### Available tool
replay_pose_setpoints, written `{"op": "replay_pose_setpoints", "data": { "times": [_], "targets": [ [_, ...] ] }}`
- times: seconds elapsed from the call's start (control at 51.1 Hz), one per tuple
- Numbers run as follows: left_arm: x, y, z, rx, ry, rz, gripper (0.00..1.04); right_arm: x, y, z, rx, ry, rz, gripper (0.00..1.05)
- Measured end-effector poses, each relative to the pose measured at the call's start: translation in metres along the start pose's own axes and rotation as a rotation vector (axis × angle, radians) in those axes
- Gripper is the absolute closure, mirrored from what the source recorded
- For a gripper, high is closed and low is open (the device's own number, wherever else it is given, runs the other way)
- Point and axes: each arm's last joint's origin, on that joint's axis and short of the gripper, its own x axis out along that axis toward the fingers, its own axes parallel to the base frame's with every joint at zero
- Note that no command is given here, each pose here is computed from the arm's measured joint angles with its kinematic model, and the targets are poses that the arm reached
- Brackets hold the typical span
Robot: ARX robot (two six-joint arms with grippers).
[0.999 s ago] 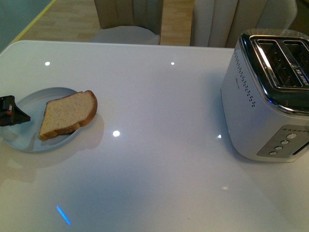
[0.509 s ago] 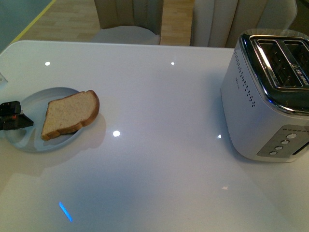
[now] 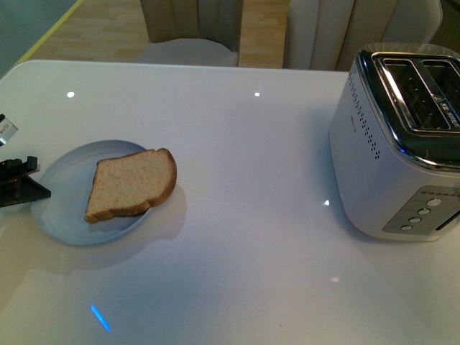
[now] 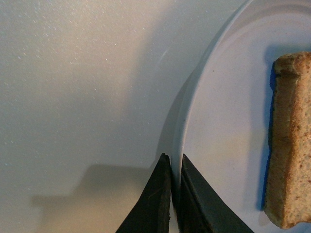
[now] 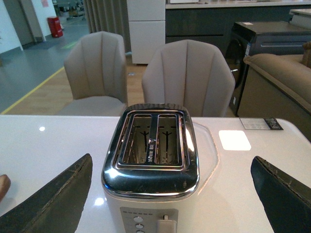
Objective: Left arm holds plate, right arm toasts bread
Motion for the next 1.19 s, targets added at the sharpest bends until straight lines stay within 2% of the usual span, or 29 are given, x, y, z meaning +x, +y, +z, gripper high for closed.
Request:
{"op": "replay_pose_setpoints", "data": {
  "times": [0.215,0.548,0.646,0.842,1.038,1.195],
  "targets": [
    [-0.025,-0.003,-0.004,-0.068,-0.03,-0.039,1.02,0.0,0.0,0.0,0.0,0.0,0.0,0.09],
    [-0.106,-0.03,0.005,-0.178,-0.112,-0.09,1.02,0.0,0.0,0.0,0.0,0.0,0.0,0.09],
    [-0.133,-0.052,0.015,-0.174,-0.148,-0.098,1.02,0.0,0.0,0.0,0.0,0.0,0.0,0.09],
    [-0.166,-0.122,0.044,-0.096,-0.192,-0.13,1.02,0.0,0.0,0.0,0.0,0.0,0.0,0.09],
    [-0.166,-0.188,0.058,-0.039,-0.171,-0.172,1.02,0.0,0.0,0.0,0.0,0.0,0.0,0.09],
    [-0.156,-0.229,0.053,-0.033,-0.13,-0.211,1.02,0.0,0.0,0.0,0.0,0.0,0.0,0.09]
  ]
}}
